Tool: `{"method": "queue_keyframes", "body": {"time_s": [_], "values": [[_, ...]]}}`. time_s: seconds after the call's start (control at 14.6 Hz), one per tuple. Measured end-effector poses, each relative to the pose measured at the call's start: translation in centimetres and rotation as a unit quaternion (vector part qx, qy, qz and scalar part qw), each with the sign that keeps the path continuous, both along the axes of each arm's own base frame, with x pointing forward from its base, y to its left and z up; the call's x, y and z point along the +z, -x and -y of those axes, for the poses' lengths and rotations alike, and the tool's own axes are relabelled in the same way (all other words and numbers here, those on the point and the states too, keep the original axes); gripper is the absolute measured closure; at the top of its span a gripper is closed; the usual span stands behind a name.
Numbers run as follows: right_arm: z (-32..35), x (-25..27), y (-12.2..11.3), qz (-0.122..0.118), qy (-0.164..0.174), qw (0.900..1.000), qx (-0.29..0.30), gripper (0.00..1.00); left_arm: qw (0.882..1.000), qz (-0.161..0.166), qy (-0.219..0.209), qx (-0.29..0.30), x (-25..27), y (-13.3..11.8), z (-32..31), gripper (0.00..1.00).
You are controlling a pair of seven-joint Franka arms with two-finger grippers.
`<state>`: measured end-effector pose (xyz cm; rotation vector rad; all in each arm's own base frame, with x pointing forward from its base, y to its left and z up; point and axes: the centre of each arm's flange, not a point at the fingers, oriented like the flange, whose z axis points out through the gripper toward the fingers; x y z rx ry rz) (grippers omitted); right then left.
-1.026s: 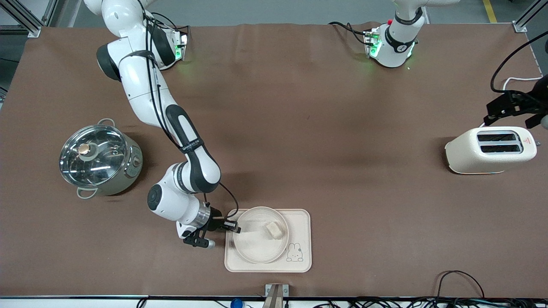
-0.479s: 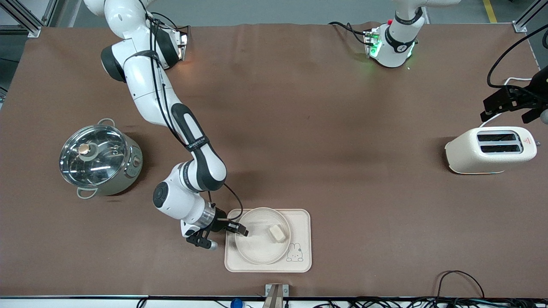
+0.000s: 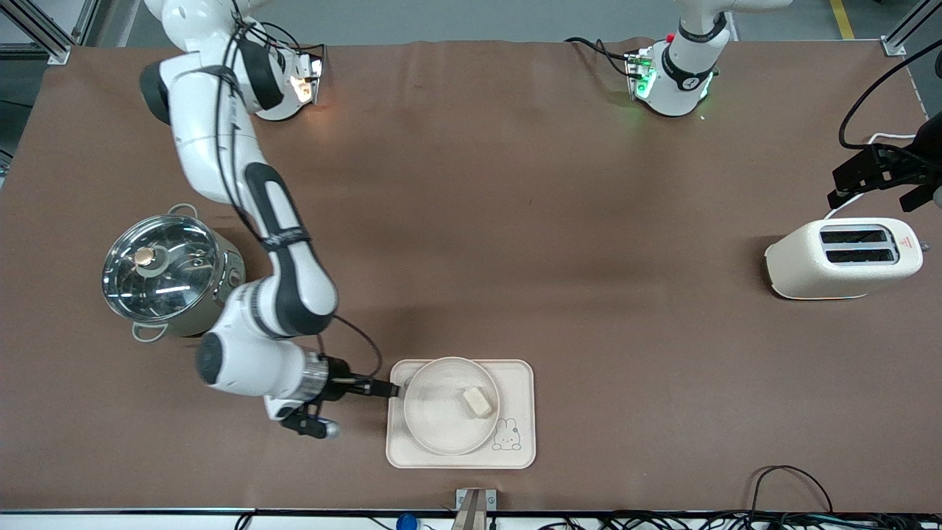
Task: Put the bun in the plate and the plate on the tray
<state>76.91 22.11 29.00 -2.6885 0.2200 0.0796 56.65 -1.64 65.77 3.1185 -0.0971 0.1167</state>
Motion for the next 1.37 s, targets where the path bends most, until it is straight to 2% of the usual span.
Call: {"method": "queue_keyframes", "body": {"time_s": [0.14, 0.27, 0.41, 0.68, 0.82, 1.03, 1.37], "values": [[4.5, 6.4, 1.0, -0.024, 0.061, 0.997, 0.038, 0.0, 1.0, 0.0, 0.0, 0.001, 0.0, 0.0, -0.1, 0.0], [9.2, 14.0, 2.6, -0.023, 0.134, 0.988, 0.069, 0.0, 1.0, 0.0, 0.0, 0.003, 0.0, -0.1, -0.4, 0.0], [13.5, 21.1, 4.8, -0.02, 0.172, 0.983, 0.069, 0.0, 1.0, 0.001, 0.0, 0.007, 0.0, -0.1, -0.7, 0.0], [20.6, 30.0, 10.9, -0.013, 0.207, 0.977, 0.059, 0.0, 1.0, 0.001, 0.0, 0.008, 0.1, -0.1, -0.9, 0.0], [23.3, 32.4, 15.0, -0.01, 0.216, 0.975, 0.046, 0.0, 1.0, 0.001, 0.0, 0.009, 0.1, -0.1, -1.0, 0.0], [27.1, 34.1, 20.0, -0.006, 0.208, 0.977, 0.038, 0.0, 1.0, 0.001, 0.0, 0.009, 0.1, -0.1, -1.0, 0.0], [27.9, 34.7, 23.2, -0.002, 0.201, 0.979, 0.044, 0.0, 1.0, 0.001, 0.0, 0.009, 0.1, -0.1, -1.0, 0.0]]}}
